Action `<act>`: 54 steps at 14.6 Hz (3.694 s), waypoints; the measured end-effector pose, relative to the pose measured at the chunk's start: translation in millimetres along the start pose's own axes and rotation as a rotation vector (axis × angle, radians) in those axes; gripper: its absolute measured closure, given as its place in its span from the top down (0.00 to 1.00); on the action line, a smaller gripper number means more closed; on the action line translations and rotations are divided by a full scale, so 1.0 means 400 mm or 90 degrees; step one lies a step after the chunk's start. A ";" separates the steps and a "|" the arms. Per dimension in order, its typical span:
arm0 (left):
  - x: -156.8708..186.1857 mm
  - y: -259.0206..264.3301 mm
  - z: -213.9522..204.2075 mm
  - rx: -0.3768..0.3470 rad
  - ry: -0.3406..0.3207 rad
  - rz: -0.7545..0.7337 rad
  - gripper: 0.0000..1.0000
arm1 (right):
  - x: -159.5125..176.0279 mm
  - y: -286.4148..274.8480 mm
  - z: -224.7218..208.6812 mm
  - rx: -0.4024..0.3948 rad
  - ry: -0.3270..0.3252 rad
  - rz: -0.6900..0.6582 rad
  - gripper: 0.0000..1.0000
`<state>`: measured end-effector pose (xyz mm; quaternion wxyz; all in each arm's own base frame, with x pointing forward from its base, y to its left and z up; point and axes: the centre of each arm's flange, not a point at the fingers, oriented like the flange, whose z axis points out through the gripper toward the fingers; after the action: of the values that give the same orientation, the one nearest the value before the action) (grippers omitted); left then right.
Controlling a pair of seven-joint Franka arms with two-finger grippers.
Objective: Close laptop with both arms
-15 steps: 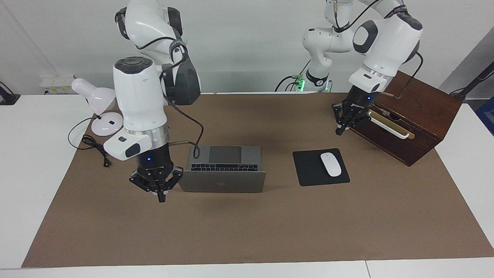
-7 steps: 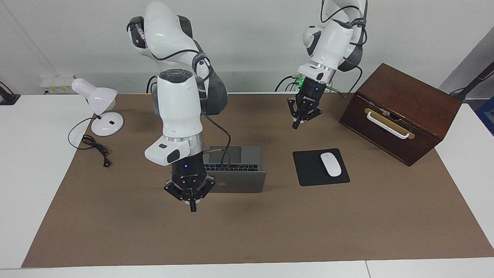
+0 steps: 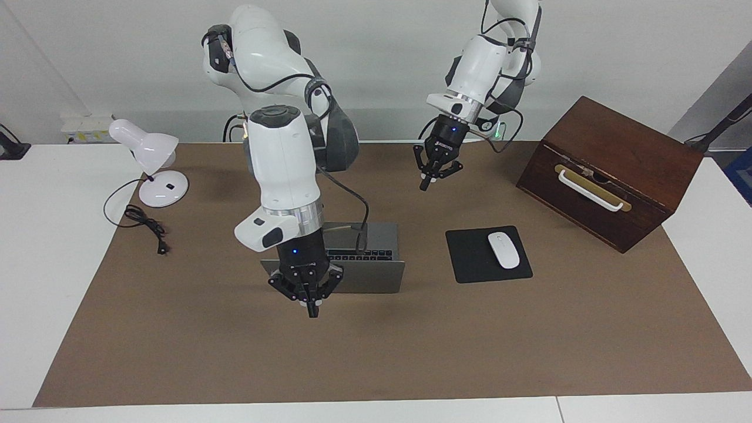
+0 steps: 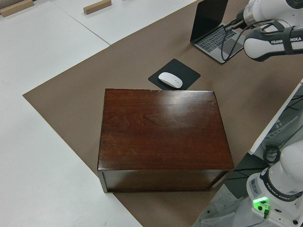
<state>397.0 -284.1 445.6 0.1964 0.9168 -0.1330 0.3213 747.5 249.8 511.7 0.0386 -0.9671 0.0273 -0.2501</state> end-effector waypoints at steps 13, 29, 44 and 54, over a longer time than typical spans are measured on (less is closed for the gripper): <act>-0.155 0.007 0.221 0.019 0.030 0.100 0.01 | -0.086 -0.038 0.058 0.028 -0.177 0.048 0.01; -0.230 0.037 0.396 0.021 -0.003 0.152 0.01 | -0.141 -0.030 0.010 0.033 -0.327 0.054 0.01; -0.239 0.015 0.410 0.031 -0.013 0.225 0.01 | -0.188 0.027 0.001 0.034 -0.407 0.080 0.01; -0.247 0.010 0.411 0.032 -0.015 0.262 0.01 | -0.259 0.097 0.031 0.033 -0.461 0.119 0.01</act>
<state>408.9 -349.2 265.7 0.1019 0.8785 -0.3119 0.3473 661.7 219.3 447.4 0.0926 -0.9850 0.0936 0.1118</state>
